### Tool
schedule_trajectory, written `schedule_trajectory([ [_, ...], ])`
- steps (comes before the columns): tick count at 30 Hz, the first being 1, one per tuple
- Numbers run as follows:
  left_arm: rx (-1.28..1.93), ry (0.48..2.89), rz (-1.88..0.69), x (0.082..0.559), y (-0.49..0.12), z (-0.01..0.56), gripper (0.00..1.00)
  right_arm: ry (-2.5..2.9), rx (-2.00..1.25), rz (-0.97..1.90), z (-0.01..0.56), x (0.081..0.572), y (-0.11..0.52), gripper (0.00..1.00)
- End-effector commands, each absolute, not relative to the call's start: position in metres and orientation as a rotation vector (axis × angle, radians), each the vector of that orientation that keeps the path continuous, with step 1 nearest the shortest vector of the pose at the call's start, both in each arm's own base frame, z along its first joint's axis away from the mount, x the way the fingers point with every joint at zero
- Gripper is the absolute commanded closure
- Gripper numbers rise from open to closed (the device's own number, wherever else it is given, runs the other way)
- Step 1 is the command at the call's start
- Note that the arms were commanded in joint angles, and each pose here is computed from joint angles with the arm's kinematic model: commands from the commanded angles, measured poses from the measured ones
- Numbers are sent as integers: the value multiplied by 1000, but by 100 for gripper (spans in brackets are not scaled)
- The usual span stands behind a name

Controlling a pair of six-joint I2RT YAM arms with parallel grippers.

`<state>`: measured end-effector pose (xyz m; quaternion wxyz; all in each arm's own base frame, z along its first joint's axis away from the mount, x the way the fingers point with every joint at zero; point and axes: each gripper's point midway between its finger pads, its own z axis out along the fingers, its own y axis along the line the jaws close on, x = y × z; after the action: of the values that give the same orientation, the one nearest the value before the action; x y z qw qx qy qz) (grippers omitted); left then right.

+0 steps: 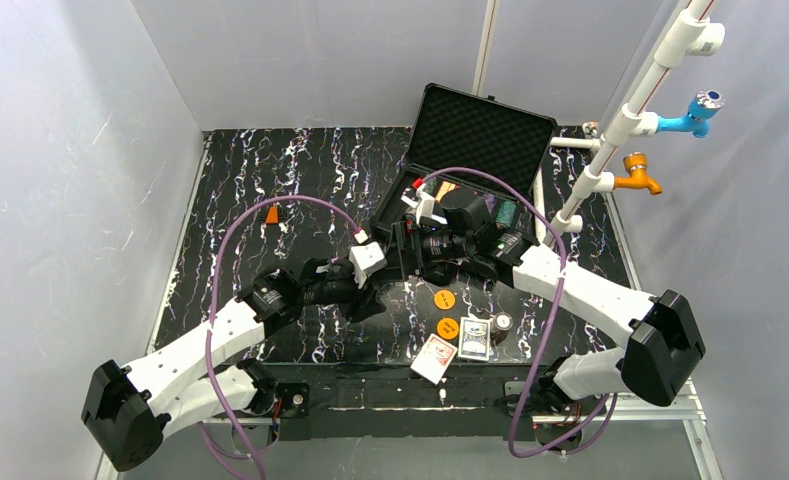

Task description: Pack up texas hold em set

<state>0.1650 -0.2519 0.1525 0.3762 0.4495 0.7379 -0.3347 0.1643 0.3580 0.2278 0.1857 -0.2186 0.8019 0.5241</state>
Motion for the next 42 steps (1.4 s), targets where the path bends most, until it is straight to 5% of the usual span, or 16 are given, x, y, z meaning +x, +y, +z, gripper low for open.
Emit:
schedule_trajectory([
  [1, 1129, 1851, -831, 172, -253, 163, 100, 2141, -697, 1496, 263, 158, 359, 1],
  [27, 854, 2083, -645, 235, -263, 175, 100, 2125, -113, 451, 250, 249, 216, 2],
  [42, 814, 2287, -441, 335, -308, 160, 100, 2078, -87, 338, 251, 246, 185, 2],
])
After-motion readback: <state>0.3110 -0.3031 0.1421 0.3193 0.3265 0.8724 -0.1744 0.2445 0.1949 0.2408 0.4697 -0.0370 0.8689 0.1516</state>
